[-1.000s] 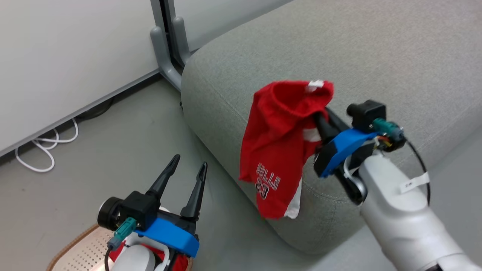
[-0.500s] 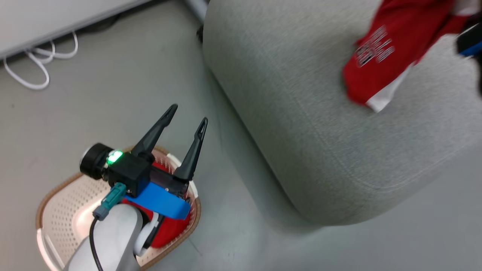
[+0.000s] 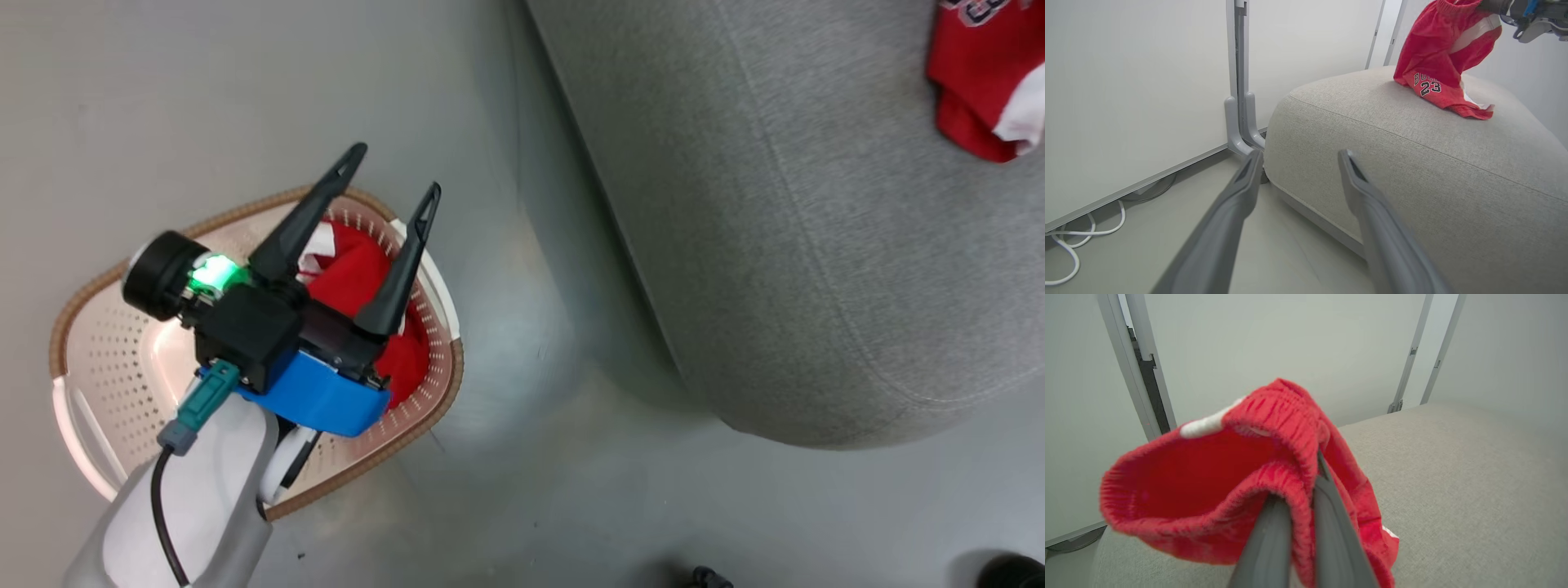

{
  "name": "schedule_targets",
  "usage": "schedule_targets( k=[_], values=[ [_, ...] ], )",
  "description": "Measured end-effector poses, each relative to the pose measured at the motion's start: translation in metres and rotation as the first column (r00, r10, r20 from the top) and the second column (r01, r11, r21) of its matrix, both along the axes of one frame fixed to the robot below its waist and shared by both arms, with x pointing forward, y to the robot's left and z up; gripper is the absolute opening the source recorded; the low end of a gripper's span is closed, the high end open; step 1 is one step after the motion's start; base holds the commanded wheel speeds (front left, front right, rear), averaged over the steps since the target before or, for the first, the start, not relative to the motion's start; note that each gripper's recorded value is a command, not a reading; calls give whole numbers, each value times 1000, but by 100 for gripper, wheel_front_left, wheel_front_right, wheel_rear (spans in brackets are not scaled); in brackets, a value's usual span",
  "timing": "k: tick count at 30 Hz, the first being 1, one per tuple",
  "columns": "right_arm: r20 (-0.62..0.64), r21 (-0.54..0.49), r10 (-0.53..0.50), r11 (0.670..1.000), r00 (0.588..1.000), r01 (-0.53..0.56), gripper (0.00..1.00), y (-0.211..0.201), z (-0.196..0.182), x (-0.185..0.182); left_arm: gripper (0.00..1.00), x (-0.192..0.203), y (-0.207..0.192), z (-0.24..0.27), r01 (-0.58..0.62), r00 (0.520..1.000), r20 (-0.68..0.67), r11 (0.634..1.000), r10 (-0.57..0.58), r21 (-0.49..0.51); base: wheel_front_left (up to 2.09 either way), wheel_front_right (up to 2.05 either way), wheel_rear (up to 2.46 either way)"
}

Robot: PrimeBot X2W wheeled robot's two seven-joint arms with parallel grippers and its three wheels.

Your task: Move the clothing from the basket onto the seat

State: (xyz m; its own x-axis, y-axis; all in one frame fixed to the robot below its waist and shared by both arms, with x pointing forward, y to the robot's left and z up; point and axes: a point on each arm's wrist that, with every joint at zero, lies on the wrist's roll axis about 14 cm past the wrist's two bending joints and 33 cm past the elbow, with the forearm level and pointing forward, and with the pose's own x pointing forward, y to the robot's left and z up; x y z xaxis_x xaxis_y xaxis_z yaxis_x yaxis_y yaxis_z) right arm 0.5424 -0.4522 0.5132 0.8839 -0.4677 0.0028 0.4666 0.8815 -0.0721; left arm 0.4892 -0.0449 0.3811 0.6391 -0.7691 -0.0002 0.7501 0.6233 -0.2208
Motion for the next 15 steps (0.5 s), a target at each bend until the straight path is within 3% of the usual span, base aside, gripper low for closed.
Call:
schedule_targets(
  k=[7,15],
  values=[
    [-165,36,-32,999,986,38,0,5,-78,-11,100,8,11,-23,-28,999,-29,1000,28,9,0,0,0],
    [-220,55,-53,996,974,67,0,6,-103,-19,100,8,10,-31,-26,999,-40,1000,27,14,0,0,0]
  ],
)
